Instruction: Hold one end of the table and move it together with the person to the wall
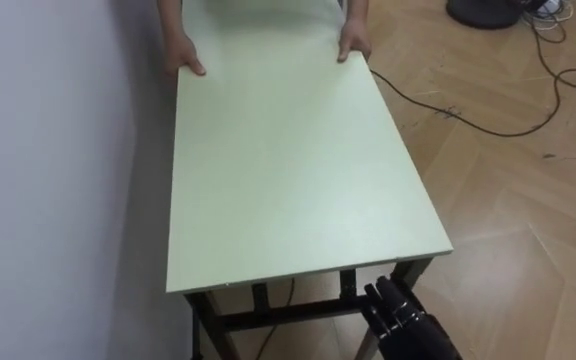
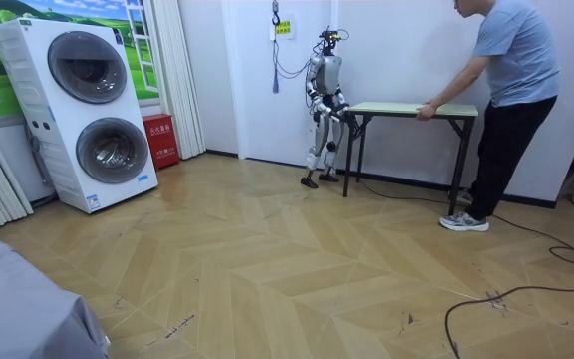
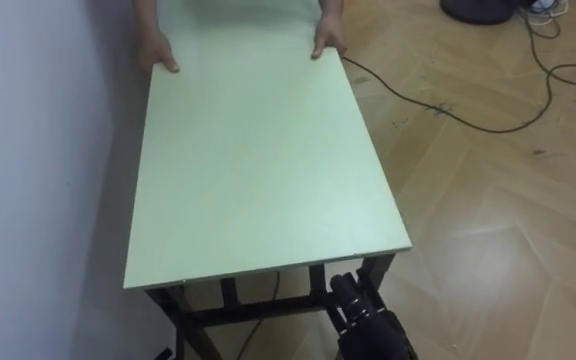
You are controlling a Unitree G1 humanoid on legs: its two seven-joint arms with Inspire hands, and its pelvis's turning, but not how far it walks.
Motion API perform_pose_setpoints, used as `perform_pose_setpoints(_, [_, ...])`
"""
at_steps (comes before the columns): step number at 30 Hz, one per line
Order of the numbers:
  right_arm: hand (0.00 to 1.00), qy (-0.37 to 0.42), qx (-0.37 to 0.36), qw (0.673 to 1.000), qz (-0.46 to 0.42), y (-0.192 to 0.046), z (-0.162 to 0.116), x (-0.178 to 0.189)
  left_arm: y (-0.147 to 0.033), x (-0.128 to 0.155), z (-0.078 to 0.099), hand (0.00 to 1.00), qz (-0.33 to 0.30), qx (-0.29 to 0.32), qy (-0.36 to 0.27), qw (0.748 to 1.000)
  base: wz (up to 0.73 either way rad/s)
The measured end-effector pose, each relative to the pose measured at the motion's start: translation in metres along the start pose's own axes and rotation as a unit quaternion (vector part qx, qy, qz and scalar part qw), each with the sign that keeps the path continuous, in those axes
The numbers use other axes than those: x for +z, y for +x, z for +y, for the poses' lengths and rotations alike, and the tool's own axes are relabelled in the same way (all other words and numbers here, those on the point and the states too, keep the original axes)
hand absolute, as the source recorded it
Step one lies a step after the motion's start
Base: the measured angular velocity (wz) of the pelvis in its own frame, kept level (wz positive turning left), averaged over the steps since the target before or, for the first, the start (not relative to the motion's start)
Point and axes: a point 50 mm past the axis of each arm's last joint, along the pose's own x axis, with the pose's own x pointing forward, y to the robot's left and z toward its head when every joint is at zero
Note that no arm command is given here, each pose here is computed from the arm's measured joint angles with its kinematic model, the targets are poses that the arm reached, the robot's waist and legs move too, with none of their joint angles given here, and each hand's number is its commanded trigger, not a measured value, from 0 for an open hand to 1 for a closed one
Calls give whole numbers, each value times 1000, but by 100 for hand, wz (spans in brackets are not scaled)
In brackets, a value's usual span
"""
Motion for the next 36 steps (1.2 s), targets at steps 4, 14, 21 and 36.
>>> perform_pose_setpoints(4, [0,-12,-27,999,17,-6,-13,-4,0,-1,2,0,2,4,1,1000,-2])
perform_pose_setpoints(14, [0,-70,-138,985,71,-34,-57,-10,-4,-6,21,0,24,48,57,997,-6])
perform_pose_setpoints(21, [0,-67,-195,975,84,-46,-76,-10,-9,-15,33,0,44,79,60,994,0])
perform_pose_setpoints(36, [0,-89,-355,915,171,-93,-110,-28,-15,-25,47,0,78,125,88,985,-1])
